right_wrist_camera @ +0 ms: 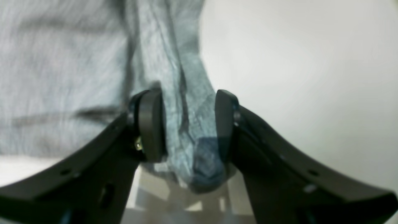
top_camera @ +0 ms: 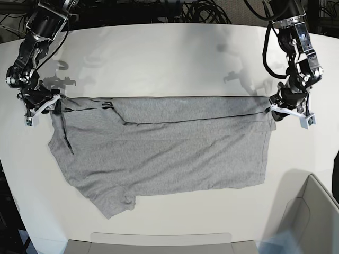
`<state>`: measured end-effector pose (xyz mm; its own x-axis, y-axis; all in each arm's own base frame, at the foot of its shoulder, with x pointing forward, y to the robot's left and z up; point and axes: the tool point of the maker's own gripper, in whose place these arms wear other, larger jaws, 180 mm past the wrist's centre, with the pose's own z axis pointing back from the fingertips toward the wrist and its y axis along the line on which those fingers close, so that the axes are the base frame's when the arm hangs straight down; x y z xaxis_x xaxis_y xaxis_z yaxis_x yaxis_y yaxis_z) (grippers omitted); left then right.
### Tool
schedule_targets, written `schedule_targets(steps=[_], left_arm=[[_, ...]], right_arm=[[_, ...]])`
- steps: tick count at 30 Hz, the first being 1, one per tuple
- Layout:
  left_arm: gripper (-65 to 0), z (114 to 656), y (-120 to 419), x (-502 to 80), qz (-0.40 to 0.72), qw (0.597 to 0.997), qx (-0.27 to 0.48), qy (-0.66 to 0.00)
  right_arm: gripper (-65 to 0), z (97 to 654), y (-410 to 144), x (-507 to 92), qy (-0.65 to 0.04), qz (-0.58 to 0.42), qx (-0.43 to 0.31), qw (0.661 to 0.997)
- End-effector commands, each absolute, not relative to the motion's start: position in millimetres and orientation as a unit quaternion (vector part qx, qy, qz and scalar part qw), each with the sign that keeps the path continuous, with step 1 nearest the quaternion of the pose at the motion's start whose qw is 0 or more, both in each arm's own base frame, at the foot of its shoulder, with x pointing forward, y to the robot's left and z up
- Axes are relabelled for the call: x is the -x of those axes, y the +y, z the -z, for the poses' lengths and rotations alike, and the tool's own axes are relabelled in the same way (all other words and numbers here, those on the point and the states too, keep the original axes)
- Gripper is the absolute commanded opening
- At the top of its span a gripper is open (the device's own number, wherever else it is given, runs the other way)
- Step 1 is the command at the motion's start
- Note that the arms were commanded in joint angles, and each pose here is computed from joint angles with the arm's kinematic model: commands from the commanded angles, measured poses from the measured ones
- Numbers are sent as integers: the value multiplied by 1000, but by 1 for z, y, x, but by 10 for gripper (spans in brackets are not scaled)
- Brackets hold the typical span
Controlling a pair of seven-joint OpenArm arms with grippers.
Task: Fold the T-shirt properly
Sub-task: 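Lower the folded edge, release, and pull both grippers back toward the collar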
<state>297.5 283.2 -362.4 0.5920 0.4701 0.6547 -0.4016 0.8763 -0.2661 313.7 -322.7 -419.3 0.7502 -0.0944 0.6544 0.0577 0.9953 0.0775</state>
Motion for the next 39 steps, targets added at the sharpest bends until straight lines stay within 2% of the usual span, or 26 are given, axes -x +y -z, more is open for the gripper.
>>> schedule_targets(steps=[1,7,13,19,33,35,39], left_arm=[[-451,349,288,-303,-237,884,39,-401],[-451,352,288,-300,-238,886,38,-397],[-442,355,287,-301,-237,887,42,-393],[-361,384,284,-292,-260,895,53,-358],[-361,436,282,-295,-272,913,78,-295],[-401,436,281,-294,-272,913,81,-292],[-609,439,280,-292,-273,915,81,-287]], right_arm=[[-383,434,-329,-299,-310,43,-16,950],[-383,441,-324,-290,-296,18,-29,955],[-384,450,-313,-270,-229,-31,-46,972],[-384,450,-315,-268,-226,-33,-45,972],[-389,451,-316,-267,-223,-36,-42,973],[-421,452,-316,-265,-220,-37,-41,974],[-571,457,-317,-256,-210,-35,-40,976]])
